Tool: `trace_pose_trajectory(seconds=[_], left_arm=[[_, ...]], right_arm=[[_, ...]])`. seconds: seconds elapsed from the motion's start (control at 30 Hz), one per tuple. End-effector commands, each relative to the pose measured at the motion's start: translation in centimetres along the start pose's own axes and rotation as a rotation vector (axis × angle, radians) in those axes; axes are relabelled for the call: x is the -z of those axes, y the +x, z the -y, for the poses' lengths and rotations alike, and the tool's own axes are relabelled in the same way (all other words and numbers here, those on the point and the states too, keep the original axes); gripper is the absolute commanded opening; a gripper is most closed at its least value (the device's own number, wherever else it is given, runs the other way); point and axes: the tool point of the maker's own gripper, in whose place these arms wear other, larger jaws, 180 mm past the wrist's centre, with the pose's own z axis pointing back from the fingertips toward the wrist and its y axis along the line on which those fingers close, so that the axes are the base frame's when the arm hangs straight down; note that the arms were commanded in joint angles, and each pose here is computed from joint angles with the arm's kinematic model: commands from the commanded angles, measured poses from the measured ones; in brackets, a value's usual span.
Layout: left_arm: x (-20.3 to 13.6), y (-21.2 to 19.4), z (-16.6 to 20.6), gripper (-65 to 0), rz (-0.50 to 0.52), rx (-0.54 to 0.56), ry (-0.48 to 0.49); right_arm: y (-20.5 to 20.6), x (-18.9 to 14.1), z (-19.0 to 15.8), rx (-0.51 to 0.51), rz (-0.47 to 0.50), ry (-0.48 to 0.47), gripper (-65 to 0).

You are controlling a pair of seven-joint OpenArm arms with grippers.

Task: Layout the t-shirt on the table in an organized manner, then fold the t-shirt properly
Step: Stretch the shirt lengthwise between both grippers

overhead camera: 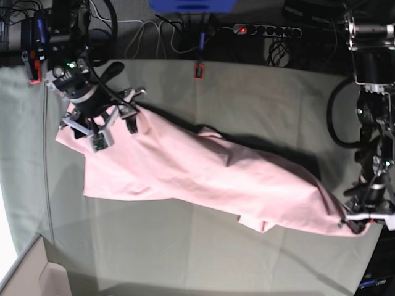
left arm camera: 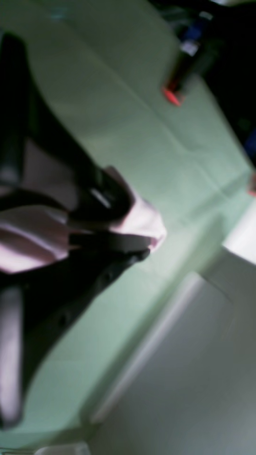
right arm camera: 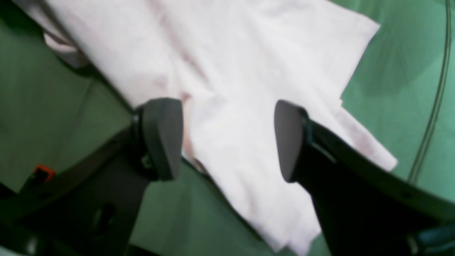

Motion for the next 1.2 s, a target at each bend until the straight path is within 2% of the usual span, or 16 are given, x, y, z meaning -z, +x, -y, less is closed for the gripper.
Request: trace_pose_trajectory(seconds=[0.0, 0.07, 0.1, 0.33, 0.53, 0.6, 0.67, 0.8, 0.83, 1.03, 1.17], left_arm=[[0.1, 1.8, 0.1, -48.8, 0.054, 0.006, -0.008], [-0.2, 0.3, -1.0, -39.6, 0.024, 0.009, 0.015], [-0.5, -0.5, -1.4, -37.5, 0.010, 0.012, 0.020], [-3.1, -1.4, -3.6, -39.6, 0.007, 0.011, 0.053], [-5.9, -6.1, -6.0, -39.5, -0.070, -0.033, 0.117], [-6.7, -7.8, -6.3, -39.5, -0.101, -0.046, 0.130], [-7.1, -8.7, -6.5, -39.5, -0.118, -0.052, 0.137], [-7.6, -9.4, -6.6, -39.6, -0.136, -0.054, 0.141], [-7.6, -9.4, -6.7, -39.6, -0.134, -0.051, 0.140], [-8.2, -8.3, -6.9, -39.7, -0.110, -0.039, 0.139], [-8.7, -7.9, -7.6, -39.7, -0.097, -0.050, 0.157]], right_arm=[[0.5, 0.1, -0.1, 0.007, 0.025, 0.005, -24.1], [-0.3, 0.5, -0.1, 0.014, 0.002, 0.008, -24.1], [-0.7, 0.6, -0.1, 0.018, -0.009, 0.011, -24.1], [-3.4, 1.6, -0.7, 0.042, -0.079, 0.036, -24.2], [-5.5, 2.9, -1.1, 0.071, -0.137, 0.053, -25.4], [-5.8, 3.5, -0.9, 0.075, -0.152, 0.055, -29.9], [-5.4, 4.2, -0.4, 0.079, -0.150, 0.051, -38.1], [-4.4, 5.3, 1.1, 0.068, -0.142, 0.032, -63.1], [-4.0, 5.3, 1.5, 0.060, -0.138, 0.026, -65.0], [3.3, 4.4, 4.5, -0.021, 0.027, -0.040, -65.0], [7.5, 4.7, 5.9, -0.036, 0.111, -0.068, -65.0]])
